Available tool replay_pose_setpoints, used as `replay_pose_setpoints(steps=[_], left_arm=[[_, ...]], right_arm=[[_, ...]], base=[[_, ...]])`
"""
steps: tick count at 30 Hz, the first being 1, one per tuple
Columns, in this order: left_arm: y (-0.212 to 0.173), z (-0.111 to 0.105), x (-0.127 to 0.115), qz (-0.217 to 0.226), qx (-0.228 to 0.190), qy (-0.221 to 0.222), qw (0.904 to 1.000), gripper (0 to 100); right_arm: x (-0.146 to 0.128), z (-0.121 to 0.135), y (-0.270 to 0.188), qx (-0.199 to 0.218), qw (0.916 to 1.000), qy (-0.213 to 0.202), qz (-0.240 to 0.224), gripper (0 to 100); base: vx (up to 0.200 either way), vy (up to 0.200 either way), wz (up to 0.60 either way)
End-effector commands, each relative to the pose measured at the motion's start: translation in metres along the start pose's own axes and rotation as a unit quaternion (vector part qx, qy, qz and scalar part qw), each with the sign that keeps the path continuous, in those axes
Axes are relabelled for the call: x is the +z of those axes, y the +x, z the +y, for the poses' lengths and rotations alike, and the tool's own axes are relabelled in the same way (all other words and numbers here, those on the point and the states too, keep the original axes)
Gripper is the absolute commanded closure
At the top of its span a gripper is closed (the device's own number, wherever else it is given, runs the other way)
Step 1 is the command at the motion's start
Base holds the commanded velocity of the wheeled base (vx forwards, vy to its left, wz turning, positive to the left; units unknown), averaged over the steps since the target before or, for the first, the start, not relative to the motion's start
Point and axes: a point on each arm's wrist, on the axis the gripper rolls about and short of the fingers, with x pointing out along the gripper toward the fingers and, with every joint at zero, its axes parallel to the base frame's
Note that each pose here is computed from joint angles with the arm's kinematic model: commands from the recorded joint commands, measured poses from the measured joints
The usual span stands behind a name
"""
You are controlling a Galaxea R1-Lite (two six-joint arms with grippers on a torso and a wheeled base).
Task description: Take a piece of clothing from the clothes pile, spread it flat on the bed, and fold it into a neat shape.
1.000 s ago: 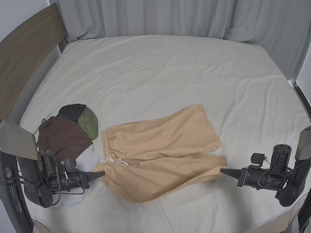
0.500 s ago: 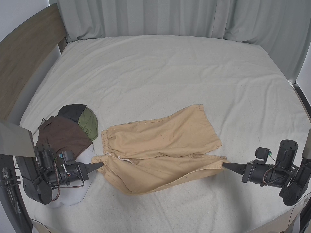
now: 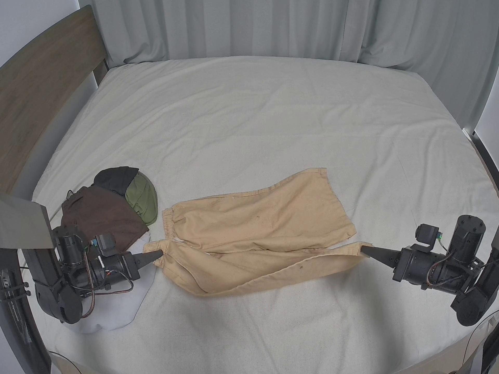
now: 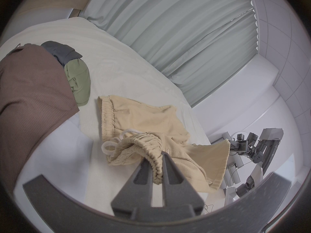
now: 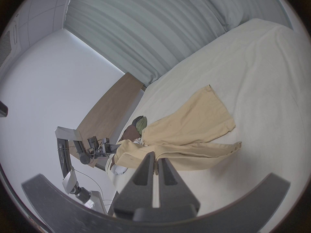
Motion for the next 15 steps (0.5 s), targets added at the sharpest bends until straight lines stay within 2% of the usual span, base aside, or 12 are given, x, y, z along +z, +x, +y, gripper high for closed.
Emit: replay_pose_setpoints(steps=[1, 15], left_arm=[[0.000, -0.001, 0.004, -0.007, 0.000, 0.004, 1.0000, 100], [0.002, 0.003, 0.014, -0.032, 0.012, -0.001, 0.9994, 100]], right_arm=[[0.007, 0.003, 0.001, 0.006, 0.9999, -0.006, -0.014, 100], [0.020, 0.003, 0.011, 0.014, 0.9988, -0.020, -0.042, 100]], base=[[0.000, 0.000, 0.00], [0.000, 0.000, 0.00]])
